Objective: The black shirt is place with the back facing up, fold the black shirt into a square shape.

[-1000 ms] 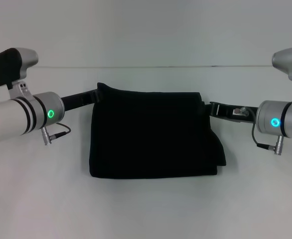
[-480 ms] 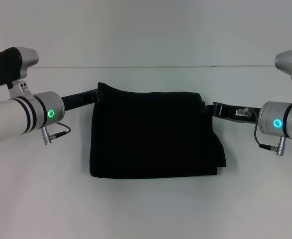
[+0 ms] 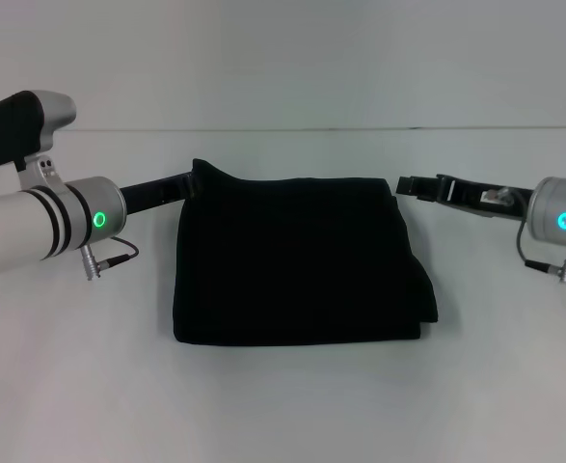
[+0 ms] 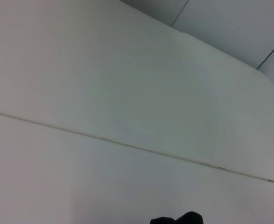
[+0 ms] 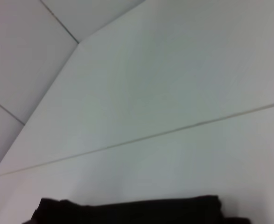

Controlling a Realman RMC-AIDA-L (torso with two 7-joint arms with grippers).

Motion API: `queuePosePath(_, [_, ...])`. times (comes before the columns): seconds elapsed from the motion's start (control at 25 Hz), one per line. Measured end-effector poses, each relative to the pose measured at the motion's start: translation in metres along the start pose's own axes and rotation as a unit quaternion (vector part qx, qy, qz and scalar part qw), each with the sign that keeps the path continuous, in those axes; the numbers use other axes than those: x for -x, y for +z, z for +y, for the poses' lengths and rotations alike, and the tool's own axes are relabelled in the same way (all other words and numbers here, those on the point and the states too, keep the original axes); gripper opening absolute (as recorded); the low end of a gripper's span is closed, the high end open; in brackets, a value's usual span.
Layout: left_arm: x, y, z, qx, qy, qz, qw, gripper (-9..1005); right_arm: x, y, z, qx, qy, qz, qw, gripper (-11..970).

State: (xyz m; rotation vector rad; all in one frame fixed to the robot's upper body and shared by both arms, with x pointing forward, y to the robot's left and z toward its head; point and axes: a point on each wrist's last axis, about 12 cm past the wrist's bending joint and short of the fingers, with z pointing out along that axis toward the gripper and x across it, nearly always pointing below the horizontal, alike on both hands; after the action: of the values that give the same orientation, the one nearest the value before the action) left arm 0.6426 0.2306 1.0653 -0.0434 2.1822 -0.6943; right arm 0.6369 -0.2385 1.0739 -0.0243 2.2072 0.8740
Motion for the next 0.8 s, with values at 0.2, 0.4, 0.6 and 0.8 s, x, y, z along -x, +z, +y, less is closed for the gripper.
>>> queuePosePath(0.2, [0.0, 0.0, 0.0, -0.003, 0.001, 0.001, 1.0, 7, 0.008, -0.003, -0.001, -0.004, 0.016, 0.018, 1.0, 323])
queuePosePath(0.4, [0.001, -0.001, 0.0, -0.004, 0.001, 0.002, 1.0, 8, 0.013, 0.0, 0.002, -0.02, 0.031, 0.054, 0.998, 555])
queuePosePath(0.6, [0.0, 0.0, 0.0, -0.005, 0.002, 0.003, 1.0, 9, 0.013, 0.01, 0.012, -0.026, 0.024, 0.064, 0.997, 550])
queuePosePath(0.8, [0.001, 0.0, -0.001, -0.008, 0.004, 0.003, 1.0, 11, 0.008, 0.022, 0.021, -0.035, 0.023, 0.055, 0.998, 552])
